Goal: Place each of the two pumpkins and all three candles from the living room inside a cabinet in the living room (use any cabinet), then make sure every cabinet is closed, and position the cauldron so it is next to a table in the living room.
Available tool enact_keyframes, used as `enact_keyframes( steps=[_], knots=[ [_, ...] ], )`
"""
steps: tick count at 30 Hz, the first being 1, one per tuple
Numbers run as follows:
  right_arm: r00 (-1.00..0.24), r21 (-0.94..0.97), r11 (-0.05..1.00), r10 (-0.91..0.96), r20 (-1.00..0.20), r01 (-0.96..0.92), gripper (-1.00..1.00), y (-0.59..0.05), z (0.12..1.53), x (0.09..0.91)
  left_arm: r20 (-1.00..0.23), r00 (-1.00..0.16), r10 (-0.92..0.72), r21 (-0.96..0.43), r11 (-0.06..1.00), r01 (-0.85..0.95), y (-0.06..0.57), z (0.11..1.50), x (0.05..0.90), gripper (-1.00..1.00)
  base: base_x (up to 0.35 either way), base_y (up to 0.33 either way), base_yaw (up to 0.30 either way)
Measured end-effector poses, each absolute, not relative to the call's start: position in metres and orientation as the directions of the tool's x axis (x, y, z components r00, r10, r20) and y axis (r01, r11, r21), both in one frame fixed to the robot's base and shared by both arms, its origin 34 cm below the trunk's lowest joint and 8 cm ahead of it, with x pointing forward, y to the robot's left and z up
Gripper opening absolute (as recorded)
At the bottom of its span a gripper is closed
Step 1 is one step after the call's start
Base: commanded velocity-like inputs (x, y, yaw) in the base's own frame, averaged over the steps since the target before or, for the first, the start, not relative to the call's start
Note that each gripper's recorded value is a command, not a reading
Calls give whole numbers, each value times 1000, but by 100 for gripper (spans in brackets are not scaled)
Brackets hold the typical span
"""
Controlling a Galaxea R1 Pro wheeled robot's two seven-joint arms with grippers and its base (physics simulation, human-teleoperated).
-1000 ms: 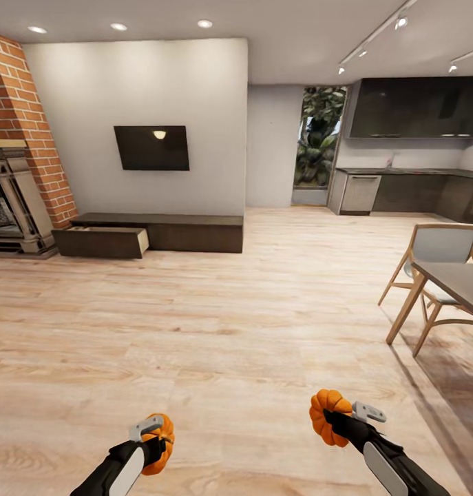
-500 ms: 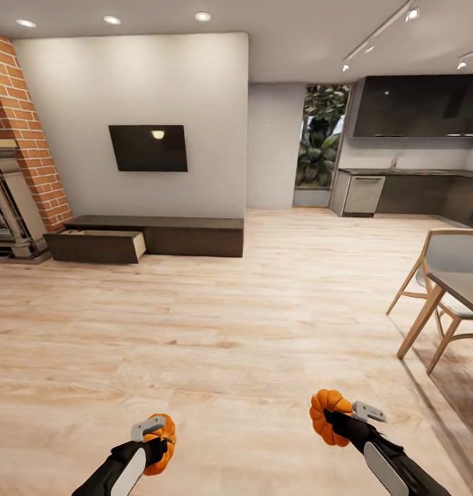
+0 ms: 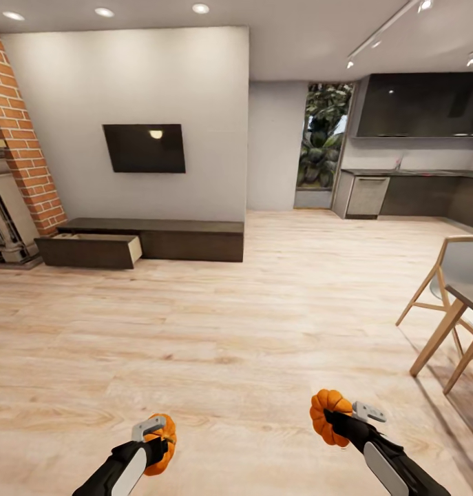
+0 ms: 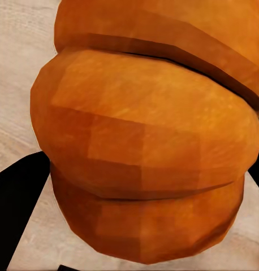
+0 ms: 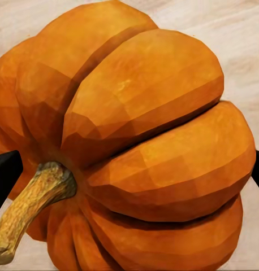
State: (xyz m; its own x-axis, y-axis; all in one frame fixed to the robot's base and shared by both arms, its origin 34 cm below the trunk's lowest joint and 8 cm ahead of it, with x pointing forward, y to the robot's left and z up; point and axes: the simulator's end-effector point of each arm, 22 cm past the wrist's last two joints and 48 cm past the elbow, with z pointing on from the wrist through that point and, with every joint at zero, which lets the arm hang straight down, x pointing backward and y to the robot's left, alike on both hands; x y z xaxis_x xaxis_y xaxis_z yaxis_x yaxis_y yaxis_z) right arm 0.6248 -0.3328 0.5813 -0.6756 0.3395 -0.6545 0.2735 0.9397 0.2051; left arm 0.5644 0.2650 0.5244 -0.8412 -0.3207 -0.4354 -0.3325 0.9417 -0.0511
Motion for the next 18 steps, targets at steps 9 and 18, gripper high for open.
enact_keyframes(
  steps=[9,18],
  knots=[
    [-651,209,937,345,-676,279,-100,-336,586,629,-435,-841,-320,-51,942,-332,265,524,564,-100,338,0,0],
    [-640,221,931,360,-679,291,-100,-336,587,631,-436,-841,-321,-52,942,-333,265,524,565,-100,338,0,0]
  ],
)
